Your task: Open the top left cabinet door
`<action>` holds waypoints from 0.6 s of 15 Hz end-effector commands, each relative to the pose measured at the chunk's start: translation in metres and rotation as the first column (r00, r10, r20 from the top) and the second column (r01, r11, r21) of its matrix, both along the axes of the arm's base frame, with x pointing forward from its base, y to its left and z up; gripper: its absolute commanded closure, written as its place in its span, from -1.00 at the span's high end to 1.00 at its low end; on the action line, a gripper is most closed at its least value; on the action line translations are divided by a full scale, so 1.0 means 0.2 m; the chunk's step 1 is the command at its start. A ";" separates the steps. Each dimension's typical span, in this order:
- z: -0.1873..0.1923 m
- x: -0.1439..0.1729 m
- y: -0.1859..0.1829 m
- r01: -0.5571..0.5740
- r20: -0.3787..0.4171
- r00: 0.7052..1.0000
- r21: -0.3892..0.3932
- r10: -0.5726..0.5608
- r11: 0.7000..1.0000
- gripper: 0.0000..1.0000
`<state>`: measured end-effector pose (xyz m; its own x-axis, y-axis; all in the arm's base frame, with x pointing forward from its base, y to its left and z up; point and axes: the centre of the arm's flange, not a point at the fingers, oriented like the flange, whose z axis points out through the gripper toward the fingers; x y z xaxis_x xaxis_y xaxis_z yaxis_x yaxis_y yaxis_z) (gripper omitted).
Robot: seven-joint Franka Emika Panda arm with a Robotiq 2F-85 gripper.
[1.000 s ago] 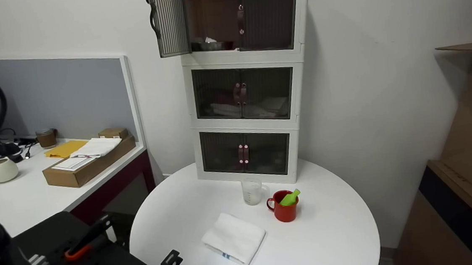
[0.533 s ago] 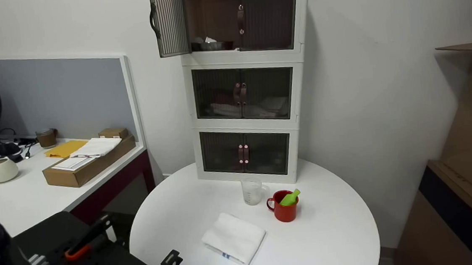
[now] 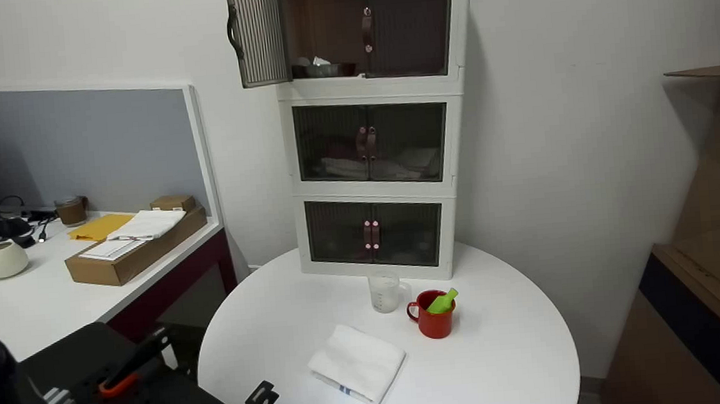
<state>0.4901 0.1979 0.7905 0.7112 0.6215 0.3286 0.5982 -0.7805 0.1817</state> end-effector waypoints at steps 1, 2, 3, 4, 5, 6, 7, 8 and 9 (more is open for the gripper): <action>0.22 -0.02 -0.19 0.032 0.059 0.998 0.047 -0.035 0.998 1.00; 0.23 -0.02 -0.26 0.061 0.075 0.995 0.048 -0.064 0.997 1.00; 0.19 0.01 -0.33 0.087 0.068 0.994 0.047 -0.091 0.995 1.00; 0.15 0.03 -0.40 0.119 0.064 0.991 0.046 -0.122 0.992 1.00; 0.09 0.06 -0.47 0.151 0.047 0.987 0.040 -0.152 0.988 1.00; 0.02 0.09 -0.54 0.168 0.019 0.985 0.043 -0.169 0.985 1.00; -0.07 0.12 -0.61 0.190 -0.007 0.982 0.044 -0.189 0.981 1.00; -0.15 0.15 -0.66 0.202 -0.026 0.979 0.048 -0.201 0.978 1.00; -0.22 0.16 -0.71 0.211 -0.052 0.977 0.054 -0.208 0.976 1.00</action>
